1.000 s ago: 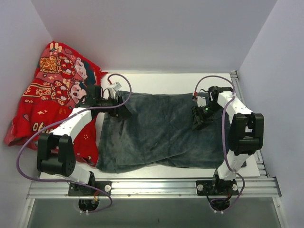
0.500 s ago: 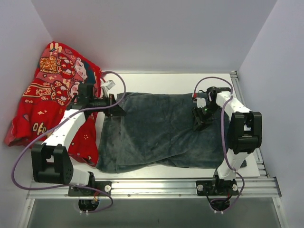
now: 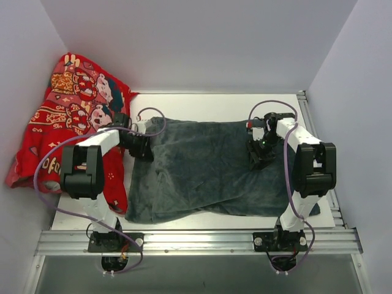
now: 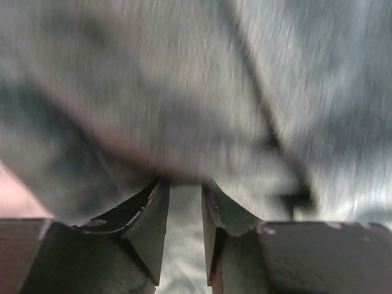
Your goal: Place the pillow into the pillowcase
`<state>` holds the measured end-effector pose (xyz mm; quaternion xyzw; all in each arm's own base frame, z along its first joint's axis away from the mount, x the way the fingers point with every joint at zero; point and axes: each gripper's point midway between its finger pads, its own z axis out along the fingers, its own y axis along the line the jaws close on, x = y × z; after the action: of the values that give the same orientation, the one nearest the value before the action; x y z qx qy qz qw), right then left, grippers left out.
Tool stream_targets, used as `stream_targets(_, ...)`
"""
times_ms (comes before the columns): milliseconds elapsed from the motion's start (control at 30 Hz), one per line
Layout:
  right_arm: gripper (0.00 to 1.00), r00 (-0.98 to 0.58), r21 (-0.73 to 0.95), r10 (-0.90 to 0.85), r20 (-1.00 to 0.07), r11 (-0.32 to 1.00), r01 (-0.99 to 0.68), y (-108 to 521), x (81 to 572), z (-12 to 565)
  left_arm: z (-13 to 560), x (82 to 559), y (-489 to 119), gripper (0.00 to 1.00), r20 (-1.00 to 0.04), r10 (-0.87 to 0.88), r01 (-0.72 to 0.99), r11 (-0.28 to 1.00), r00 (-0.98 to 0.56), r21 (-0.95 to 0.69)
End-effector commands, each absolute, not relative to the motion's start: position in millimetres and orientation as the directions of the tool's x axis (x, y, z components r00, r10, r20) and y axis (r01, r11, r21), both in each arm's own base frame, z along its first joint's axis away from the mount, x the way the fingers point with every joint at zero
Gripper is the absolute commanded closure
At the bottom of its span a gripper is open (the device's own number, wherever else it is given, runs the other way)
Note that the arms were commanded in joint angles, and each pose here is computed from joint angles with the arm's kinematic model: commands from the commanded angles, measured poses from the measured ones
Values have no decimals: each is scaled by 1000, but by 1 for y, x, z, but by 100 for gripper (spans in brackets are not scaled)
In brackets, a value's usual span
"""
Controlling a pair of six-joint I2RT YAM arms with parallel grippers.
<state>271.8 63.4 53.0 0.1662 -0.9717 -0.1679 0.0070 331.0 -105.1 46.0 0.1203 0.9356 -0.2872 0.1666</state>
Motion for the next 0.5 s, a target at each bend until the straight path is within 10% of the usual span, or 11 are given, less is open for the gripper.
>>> stream_targets(0, 51, -934, 210, -349, 74, 921, -328, 36, 260, 37, 76, 382, -128, 64, -540, 240, 483, 794, -807, -369)
stream_targets(167, 46, -931, 221, -362, 36, 912, -346, 39, 275, 51, 97, 414, -138, 59, -581, 224, 501, 780, -782, -374)
stream_targets(267, 34, -943, 321, -313, -109, 887, -331, 48, 289, 99, 143, 435, -114, 34, -682, 185, 526, 782, -708, -333)
stream_targets(467, 21, -941, 341, -74, -330, 920, -193, -5, 356, 171, 176, 465, -100, 18, -752, 210, 558, 793, -625, -243)
